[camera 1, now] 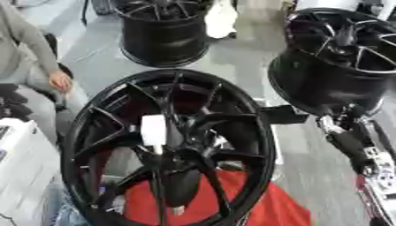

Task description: Pull the pin out of the wheel hub.

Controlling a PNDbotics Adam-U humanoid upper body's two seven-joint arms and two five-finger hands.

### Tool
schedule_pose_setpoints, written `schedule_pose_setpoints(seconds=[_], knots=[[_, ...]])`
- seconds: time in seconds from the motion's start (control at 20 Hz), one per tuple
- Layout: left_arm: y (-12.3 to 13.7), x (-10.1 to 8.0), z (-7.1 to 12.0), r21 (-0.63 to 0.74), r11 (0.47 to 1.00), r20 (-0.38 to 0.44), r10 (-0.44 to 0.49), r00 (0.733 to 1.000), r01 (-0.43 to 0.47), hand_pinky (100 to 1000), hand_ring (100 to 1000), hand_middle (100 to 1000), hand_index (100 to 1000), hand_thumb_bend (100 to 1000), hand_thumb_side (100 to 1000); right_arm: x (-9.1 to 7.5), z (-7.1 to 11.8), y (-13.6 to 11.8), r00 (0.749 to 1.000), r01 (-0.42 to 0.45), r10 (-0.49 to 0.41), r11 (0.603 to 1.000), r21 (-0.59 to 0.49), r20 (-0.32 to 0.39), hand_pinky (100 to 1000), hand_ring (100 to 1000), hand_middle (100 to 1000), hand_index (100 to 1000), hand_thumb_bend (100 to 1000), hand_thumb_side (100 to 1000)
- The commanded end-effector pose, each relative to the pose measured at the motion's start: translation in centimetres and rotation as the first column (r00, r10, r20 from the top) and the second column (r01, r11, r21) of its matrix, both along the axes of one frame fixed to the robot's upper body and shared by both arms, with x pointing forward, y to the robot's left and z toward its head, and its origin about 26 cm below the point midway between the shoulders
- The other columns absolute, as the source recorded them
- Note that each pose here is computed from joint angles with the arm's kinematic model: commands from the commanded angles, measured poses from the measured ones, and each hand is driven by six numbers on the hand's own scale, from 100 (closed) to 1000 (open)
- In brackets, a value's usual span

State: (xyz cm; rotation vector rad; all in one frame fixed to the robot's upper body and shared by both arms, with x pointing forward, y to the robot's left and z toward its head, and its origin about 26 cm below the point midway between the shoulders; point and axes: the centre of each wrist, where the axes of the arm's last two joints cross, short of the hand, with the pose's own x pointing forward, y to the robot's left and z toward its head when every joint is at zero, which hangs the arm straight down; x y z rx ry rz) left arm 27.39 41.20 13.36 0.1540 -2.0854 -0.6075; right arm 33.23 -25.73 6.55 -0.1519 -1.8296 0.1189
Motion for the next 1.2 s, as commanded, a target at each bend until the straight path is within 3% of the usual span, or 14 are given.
schedule_pose_setpoints(seconds=[0.05, 0.3, 0.55, 0.75, 0.95, 1.05, 1.2], knots=[[0.3, -0.1, 3.3, 0.114, 0.992, 0.08, -0.064, 0.995, 0.055, 562, 588, 618, 816, 100, 589, 0.2, 0.9, -0.6, 1.0, 0.001, -0.001, 1.0, -0.022, 0.025, 667, 618, 675, 841, 100, 247], [-0.2, 0.1, 6.9, 0.299, 0.943, 0.147, -0.196, 0.97, 0.145, 581, 599, 629, 822, 100, 502, 0.2, 0.9, -0.6, 1.0, -0.005, 0.006, 1.0, -0.029, 0.024, 667, 618, 675, 841, 100, 247], [-1.5, 1.0, 10.6, 0.517, 0.827, 0.171, -0.352, 0.92, 0.22, 630, 647, 682, 842, 100, 424, 0.2, 0.8, -0.6, 1.0, -0.011, 0.012, 0.999, -0.036, 0.019, 667, 618, 675, 842, 100, 246], [-3.8, 1.8, 13.6, 0.716, 0.644, 0.126, -0.499, 0.857, 0.27, 667, 685, 729, 858, 100, 345, 0.3, 0.8, -0.4, 0.999, -0.028, 0.028, 0.999, -0.042, 0.015, 667, 618, 675, 842, 100, 246], [-6.0, 2.1, 15.7, 0.868, 0.405, 0.021, -0.611, 0.791, 0.289, 715, 730, 774, 877, 100, 282, 0.3, 0.8, 0.0, 0.999, -0.046, 0.047, 0.998, -0.045, 0.013, 667, 618, 674, 842, 100, 246], [-7.0, 2.4, 16.0, 0.909, 0.299, -0.028, -0.652, 0.758, 0.291, 718, 725, 781, 878, 100, 247, 0.3, 0.8, 0.0, 0.998, -0.053, 0.054, 0.997, -0.047, 0.011, 667, 618, 674, 842, 100, 246], [-7.9, 3.6, 15.6, 0.938, 0.185, -0.091, -0.682, 0.726, 0.292, 727, 751, 802, 883, 115, 247, 0.3, 0.7, 0.1, 0.998, -0.058, 0.059, 0.997, -0.049, 0.008, 667, 618, 674, 842, 100, 245]])
